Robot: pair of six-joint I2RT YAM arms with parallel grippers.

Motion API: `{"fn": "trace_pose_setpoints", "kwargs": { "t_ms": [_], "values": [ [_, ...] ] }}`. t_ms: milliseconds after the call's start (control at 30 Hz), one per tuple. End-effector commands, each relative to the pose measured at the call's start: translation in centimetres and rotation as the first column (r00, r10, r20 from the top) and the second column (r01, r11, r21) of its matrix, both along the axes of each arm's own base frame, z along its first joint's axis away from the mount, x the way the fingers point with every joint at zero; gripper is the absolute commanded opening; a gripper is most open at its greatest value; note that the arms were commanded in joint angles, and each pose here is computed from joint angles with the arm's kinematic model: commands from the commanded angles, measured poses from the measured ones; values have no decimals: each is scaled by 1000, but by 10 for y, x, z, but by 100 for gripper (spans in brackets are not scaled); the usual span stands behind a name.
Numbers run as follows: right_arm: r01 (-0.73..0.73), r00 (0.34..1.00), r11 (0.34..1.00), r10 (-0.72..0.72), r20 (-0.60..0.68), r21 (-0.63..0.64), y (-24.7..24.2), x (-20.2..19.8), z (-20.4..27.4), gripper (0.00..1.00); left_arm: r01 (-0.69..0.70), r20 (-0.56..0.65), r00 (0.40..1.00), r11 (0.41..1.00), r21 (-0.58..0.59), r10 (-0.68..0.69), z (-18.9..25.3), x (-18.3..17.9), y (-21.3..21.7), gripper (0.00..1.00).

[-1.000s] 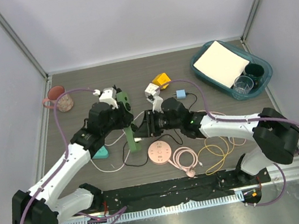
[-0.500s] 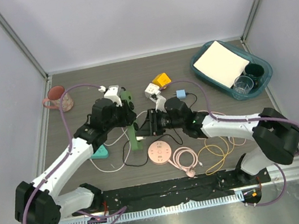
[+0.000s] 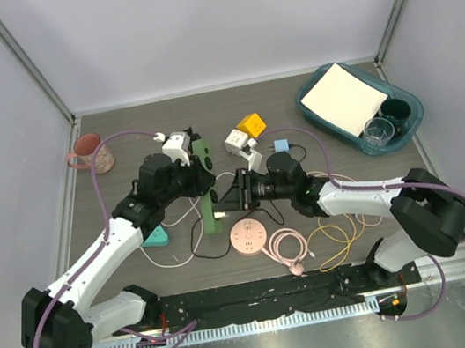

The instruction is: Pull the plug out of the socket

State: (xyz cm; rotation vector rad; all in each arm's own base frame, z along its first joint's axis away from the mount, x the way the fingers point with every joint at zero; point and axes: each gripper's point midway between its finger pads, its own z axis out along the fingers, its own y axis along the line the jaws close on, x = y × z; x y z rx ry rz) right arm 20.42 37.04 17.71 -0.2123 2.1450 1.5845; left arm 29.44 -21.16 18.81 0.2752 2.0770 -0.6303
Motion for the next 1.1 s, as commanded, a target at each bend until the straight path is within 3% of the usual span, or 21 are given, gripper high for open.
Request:
{"fn": "trace_pose_setpoints", "kwargs": {
  "t_ms": [0, 67, 133, 167, 200, 233, 267, 333, 467, 700, 900, 1067],
  "values": [
    [-89, 995, 988, 83, 53, 124, -2, -9, 35, 1, -93, 70, 995, 962, 258, 78, -20, 15, 56, 0],
    [-57, 998, 996, 55, 32, 63, -6, -7, 25, 1, -109, 69, 993, 955, 274, 94, -21, 17, 59, 0],
    [16, 993, 1000, -15, 120, -11, -11, 6, 31, 1, -135, 58, 991, 942, 309, 123, -26, 19, 66, 0],
    [29, 995, 993, -18, 97, -114, -17, 0, 16, 1, -140, 52, 990, 937, 321, 131, -28, 19, 68, 0],
    [45, 979, 988, -14, 204, -148, -19, 4, 33, 1, -140, 45, 990, 934, 328, 133, -29, 20, 68, 0],
    [151, 964, 965, -96, 247, -213, -29, 19, 29, 1, -141, 43, 990, 933, 330, 134, -29, 20, 69, 0],
    [163, 963, 956, -100, 248, -246, -34, 18, 25, 1, -144, 49, 990, 934, 328, 135, -28, 20, 69, 0],
    [107, 977, 977, -69, 201, -184, -38, 10, 28, 1, -116, 75, 992, 950, 291, 98, -21, 18, 62, 0],
    [17, 991, 998, -26, 133, 66, -32, 8, 55, 1, -71, 166, 986, 976, 207, 37, -6, 13, 50, 0],
    [-93, 991, 979, 74, 109, 179, -25, -6, 77, 1, -12, 161, 986, 959, 284, -35, -15, 15, 49, 0],
    [15, 982, 1000, -10, 186, -25, -42, 10, 62, 1, -57, 122, 992, 943, 327, 18, -23, 25, 57, 0],
    [81, 974, 974, -32, 223, -211, -62, 11, 48, 1, -96, 112, 992, 931, 351, 60, -28, 29, 66, 0]
  ]
}}
